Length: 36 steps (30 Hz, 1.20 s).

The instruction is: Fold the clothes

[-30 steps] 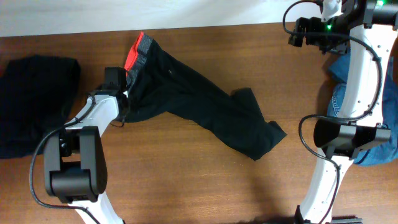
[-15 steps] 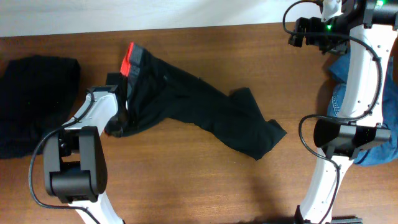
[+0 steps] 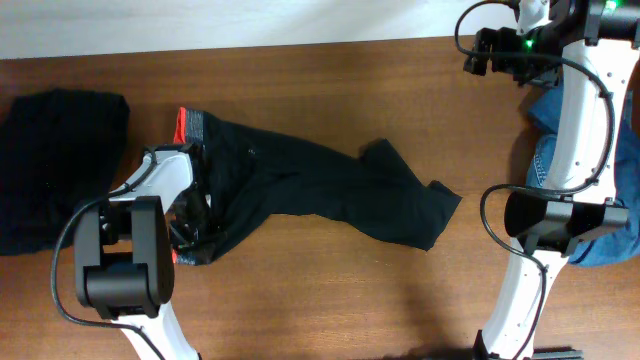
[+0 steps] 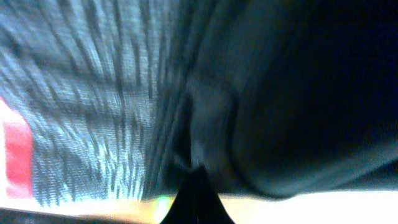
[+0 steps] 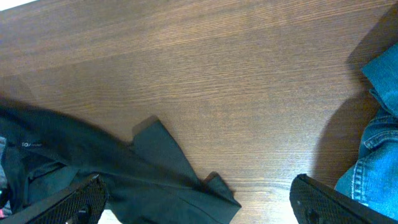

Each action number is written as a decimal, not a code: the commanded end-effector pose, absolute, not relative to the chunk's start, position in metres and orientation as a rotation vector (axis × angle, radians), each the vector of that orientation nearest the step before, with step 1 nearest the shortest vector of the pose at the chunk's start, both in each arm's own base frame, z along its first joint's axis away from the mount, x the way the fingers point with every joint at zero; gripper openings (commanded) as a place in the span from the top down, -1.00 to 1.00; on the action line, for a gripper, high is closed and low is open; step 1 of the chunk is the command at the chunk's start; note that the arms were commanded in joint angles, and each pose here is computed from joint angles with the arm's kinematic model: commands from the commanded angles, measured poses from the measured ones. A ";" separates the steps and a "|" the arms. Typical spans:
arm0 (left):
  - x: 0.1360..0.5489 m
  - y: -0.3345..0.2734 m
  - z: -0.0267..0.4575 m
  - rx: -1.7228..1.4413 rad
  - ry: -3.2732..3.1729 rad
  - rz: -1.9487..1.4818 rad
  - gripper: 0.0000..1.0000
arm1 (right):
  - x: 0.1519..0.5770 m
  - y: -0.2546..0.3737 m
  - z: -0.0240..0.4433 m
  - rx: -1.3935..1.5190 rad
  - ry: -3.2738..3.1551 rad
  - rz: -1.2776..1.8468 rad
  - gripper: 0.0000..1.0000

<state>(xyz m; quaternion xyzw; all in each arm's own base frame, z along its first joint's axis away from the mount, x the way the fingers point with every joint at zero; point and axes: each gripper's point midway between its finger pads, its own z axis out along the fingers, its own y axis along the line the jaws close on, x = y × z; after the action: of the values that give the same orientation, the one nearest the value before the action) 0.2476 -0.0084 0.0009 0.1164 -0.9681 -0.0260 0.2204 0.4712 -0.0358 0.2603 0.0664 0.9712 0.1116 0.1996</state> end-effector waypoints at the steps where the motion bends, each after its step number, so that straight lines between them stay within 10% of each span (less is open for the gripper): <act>1: 0.237 -0.014 0.001 0.343 -2.625 -0.044 1.00 | 0.468 -0.038 0.270 0.183 2.695 0.294 -0.98; 21: 0.397 -0.029 0.117 0.204 -3.453 0.240 0.63 | 0.468 -0.038 0.270 0.183 2.695 0.294 -0.98; 36: 0.394 -0.018 0.107 0.227 -3.425 0.132 0.53 | 0.468 -0.038 0.270 0.183 2.695 0.294 -0.98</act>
<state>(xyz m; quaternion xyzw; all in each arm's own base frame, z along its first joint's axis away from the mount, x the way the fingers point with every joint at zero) 0.3905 -0.0231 0.1107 0.0684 -0.9859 0.0521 -0.1436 0.4713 -0.0358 0.2604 0.0665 0.9712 0.1116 0.1997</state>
